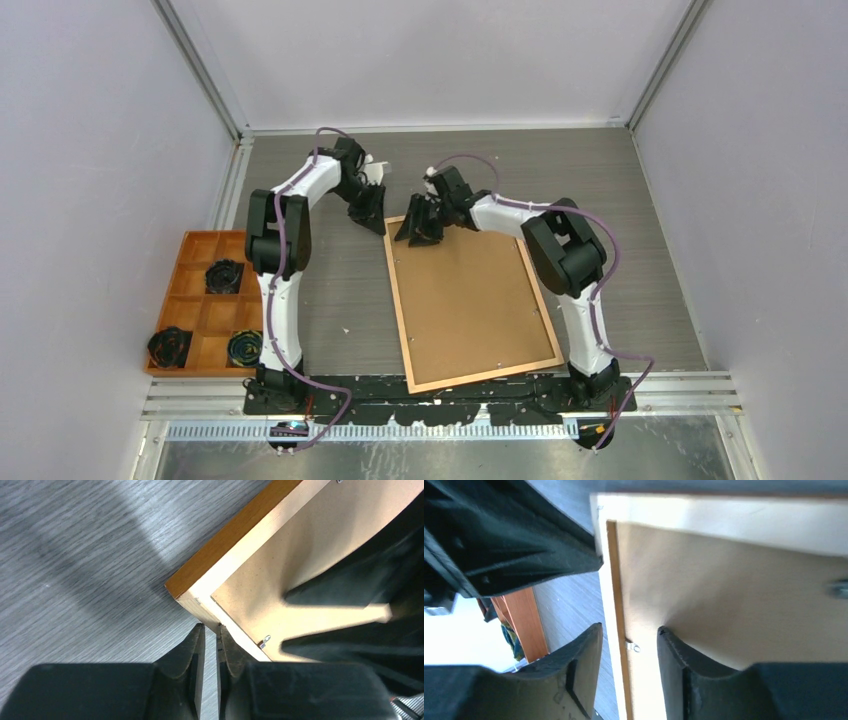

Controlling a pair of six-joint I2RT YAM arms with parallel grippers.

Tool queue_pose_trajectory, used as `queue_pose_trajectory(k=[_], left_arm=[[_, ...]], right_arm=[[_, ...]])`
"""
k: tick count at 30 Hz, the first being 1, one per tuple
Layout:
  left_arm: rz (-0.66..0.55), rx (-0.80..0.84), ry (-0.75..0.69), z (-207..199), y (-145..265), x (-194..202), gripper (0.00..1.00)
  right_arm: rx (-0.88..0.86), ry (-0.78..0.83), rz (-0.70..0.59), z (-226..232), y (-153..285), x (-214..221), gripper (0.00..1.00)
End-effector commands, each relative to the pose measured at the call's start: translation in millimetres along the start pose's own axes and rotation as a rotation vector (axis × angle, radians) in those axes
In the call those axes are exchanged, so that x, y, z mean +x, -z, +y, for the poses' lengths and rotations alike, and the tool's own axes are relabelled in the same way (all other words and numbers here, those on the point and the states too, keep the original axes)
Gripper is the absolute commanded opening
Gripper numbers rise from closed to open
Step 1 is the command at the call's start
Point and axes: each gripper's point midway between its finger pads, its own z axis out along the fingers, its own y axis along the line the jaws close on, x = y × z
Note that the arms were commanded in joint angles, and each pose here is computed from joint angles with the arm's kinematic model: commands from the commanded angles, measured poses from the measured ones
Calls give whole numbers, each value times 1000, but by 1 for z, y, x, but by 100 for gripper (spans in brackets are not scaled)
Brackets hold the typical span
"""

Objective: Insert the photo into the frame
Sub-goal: Install the photo frame at the center of the board, then adjust the photo frame at the center of the board.

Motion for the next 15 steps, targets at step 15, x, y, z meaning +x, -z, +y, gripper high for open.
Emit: queue_pose_trajectory(k=[15], left_arm=[[255, -32, -348, -31, 1, 117, 32]], right_arm=[[556, -337, -690, -178, 222, -134, 100]])
